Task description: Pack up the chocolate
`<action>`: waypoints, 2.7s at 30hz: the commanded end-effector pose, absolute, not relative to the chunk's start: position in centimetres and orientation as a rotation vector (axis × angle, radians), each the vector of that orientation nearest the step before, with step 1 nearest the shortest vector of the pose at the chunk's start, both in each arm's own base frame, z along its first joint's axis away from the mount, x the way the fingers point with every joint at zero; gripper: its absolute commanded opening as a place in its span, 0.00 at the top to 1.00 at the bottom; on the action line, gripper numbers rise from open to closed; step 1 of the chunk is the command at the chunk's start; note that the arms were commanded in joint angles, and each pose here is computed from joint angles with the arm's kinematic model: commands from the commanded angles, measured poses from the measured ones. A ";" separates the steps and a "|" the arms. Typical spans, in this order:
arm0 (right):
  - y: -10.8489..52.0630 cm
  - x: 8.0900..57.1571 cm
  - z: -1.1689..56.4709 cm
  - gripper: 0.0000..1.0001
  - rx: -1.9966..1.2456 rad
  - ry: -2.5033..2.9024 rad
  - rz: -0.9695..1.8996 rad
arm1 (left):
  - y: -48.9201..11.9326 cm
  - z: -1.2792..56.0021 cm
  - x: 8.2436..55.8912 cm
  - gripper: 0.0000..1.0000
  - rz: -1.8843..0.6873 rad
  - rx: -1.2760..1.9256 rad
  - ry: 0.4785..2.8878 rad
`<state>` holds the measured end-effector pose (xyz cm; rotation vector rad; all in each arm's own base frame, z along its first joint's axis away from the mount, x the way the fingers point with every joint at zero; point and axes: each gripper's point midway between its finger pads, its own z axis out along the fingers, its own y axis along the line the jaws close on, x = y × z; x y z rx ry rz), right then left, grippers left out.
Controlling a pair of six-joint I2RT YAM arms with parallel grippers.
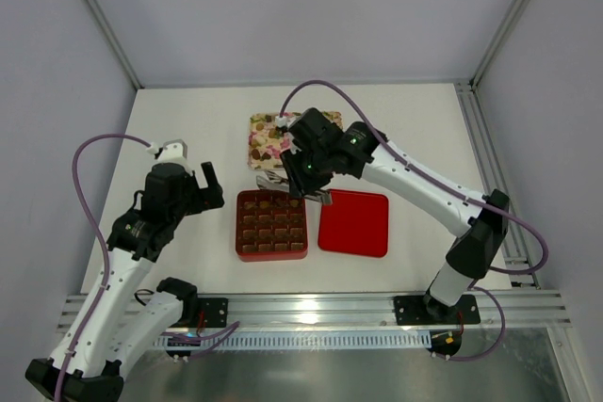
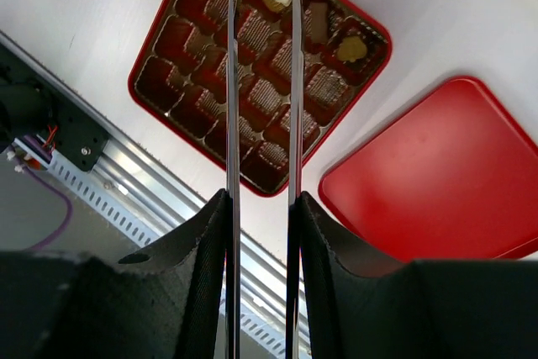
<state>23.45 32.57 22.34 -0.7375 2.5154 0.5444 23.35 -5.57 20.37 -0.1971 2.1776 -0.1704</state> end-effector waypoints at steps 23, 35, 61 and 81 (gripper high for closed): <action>38.9 18.9 19.9 0.57 -0.849 2.503 0.667 | -5.3 21.4 23.8 0.00 -0.166 -0.221 2.131; 39.3 18.6 18.6 0.56 -0.871 2.528 0.647 | -5.3 21.4 23.8 0.00 -0.166 -0.221 2.131; 34.7 26.2 25.6 0.52 -0.681 2.398 0.552 | -5.3 21.5 23.8 0.00 -0.166 -0.220 2.130; 35.1 34.6 20.0 0.52 -0.584 2.517 0.424 | -5.3 21.4 23.8 0.00 -0.167 -0.220 2.133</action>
